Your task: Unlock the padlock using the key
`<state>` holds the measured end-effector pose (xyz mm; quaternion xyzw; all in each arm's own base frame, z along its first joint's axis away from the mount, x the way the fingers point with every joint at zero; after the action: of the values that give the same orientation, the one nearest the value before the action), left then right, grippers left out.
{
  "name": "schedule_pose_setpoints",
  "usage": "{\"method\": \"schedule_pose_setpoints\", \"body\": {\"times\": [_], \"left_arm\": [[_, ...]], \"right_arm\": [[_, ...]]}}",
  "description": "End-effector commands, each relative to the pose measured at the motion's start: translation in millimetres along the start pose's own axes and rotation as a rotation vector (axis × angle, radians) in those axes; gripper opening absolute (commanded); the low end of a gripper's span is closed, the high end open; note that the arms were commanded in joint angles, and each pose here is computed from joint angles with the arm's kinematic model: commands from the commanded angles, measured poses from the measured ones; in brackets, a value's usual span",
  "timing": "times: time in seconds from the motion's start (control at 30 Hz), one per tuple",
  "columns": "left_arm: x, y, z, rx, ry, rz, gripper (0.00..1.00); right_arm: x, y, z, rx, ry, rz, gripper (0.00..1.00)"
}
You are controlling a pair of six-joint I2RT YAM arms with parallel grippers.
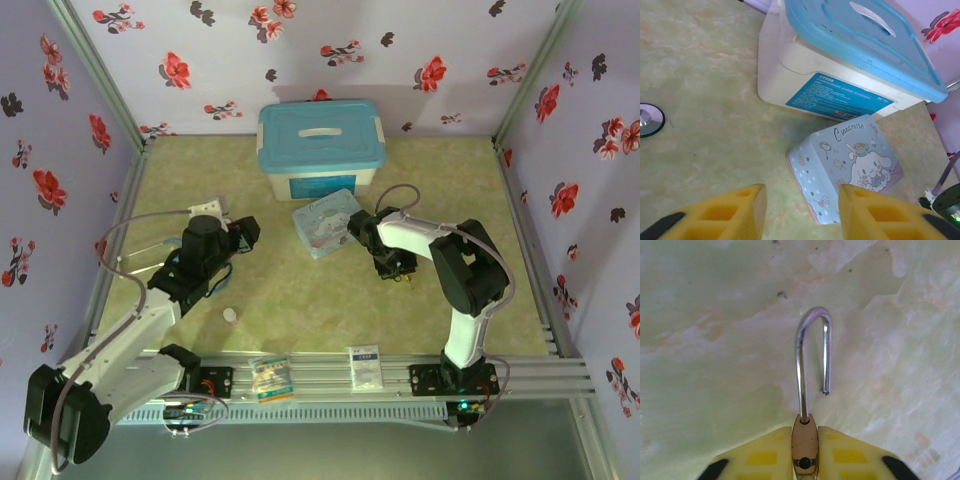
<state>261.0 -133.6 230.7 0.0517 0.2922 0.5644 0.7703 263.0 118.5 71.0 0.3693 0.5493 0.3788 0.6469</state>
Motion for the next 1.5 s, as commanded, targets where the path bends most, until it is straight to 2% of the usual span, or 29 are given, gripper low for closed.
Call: {"method": "schedule_pose_setpoints", "body": {"times": [0.0, 0.1, 0.3, 0.47, 0.57, 0.8, 0.93, 1.03, 1.1, 1.23, 1.3, 1.37, 1.47], "left_arm": [[-1.9, 5.9, -9.7, 0.052, -0.003, -0.003, 0.47], [-10.0, 3.5, -20.7, 0.080, -0.017, -0.026, 0.54], [-32.5, -11.6, -60.4, 0.149, -0.128, -0.030, 0.68], [-57.8, -33.1, -97.8, 0.188, -0.248, -0.045, 0.78], [-70.5, -52.2, -115.7, 0.199, -0.336, -0.006, 0.93], [-78.4, -104.4, -147.8, 0.221, -0.365, 0.102, 0.95], [-60.1, -126.6, -156.0, 0.219, -0.324, 0.227, 0.95], [-41.7, -133.1, -154.6, 0.174, -0.245, 0.245, 0.93], [-29.4, -140.1, -151.4, 0.189, -0.220, 0.262, 0.93], [-16.7, -140.7, -141.9, 0.197, -0.222, 0.289, 0.93], [-11.1, -133.9, -138.6, 0.200, -0.226, 0.303, 0.93], [-5.1, -120.7, -131.5, 0.177, -0.224, 0.314, 0.92], [-5.9, -94.1, -111.2, 0.124, -0.243, 0.289, 0.92]], "right_arm": [[-2.0, 8.5, 4.1, -0.011, -0.013, 0.033, 0.23], [-5.8, 14.8, 5.7, -0.029, -0.025, 0.048, 0.25], [-17.9, 19.6, 8.8, -0.052, -0.083, 0.100, 0.40], [-34.9, 35.8, 15.8, -0.166, -0.188, 0.184, 0.52], [-46.2, 47.8, 19.7, -0.252, -0.269, 0.262, 0.57], [-59.8, 62.3, 18.4, -0.362, -0.378, 0.418, 0.59], [-67.2, 58.7, 16.5, -0.408, -0.437, 0.438, 0.59], [-76.8, 56.5, 17.4, -0.443, -0.506, 0.457, 0.62], [-81.8, 55.1, 18.1, -0.457, -0.545, 0.479, 0.63], [-91.2, 52.0, 21.1, -0.474, -0.598, 0.491, 0.65], [-99.7, 50.8, 23.9, -0.490, -0.628, 0.462, 0.74], [-115.4, 48.2, 26.8, -0.507, -0.686, 0.405, 0.97], [-145.4, 42.7, 32.3, -0.552, -0.789, 0.354, 0.99]]}}
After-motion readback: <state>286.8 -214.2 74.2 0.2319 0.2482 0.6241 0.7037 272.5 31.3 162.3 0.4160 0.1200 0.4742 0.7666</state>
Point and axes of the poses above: each hand's point on the last joint's axis, 136 mm out from that joint toward the fingers, its own y axis back along the fingers, its own x axis along the line the jaws close on, z = x × y, the point moved 5 cm from there along y, back along the fingers, and after that the axes turned 11 degrees about -y, right-handed, at the moved point
